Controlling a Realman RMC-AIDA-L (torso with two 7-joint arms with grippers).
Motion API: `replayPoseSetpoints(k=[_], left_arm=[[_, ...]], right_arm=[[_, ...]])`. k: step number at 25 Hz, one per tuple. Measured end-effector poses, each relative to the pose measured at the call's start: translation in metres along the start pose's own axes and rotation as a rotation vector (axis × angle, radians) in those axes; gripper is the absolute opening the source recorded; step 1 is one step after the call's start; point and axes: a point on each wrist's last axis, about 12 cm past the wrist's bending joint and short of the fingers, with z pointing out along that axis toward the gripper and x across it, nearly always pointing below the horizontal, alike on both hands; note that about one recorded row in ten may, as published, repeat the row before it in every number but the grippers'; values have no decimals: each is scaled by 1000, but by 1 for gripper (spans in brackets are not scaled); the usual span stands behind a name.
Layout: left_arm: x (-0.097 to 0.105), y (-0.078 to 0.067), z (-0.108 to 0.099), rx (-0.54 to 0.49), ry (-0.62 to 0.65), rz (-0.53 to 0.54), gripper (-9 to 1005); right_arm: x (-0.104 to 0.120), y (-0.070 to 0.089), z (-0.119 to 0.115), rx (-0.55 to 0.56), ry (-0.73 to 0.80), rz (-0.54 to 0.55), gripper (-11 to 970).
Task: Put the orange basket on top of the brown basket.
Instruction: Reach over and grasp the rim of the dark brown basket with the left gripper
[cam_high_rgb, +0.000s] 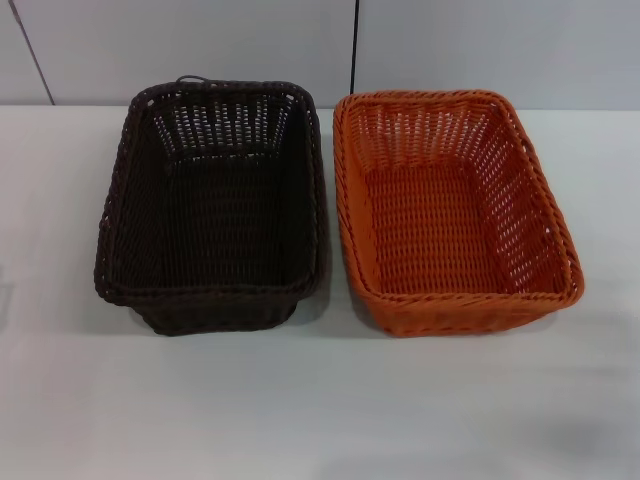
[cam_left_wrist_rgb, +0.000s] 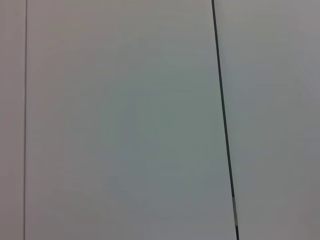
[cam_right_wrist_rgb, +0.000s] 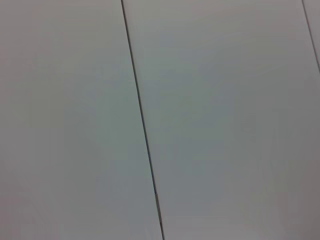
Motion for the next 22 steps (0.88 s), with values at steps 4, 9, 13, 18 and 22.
replayPoseSetpoints(k=[4,9,13,18,22], left_arm=[[0,0,0,0,1,2,778],[1,1,-1,0,4,6,777],[1,-4,5,38,30,9,776],[-20,1,42,103,71,-50,775],[-55,-1,76,203,210,-64,774]], right_arm=[[0,0,0,0,0,2,691],[0,0,0,0,0,2,690],[0,1,0,-2,1,2,690],[0,1,0,-6,4,3,692],[0,2,0,-7,6,3,690]])
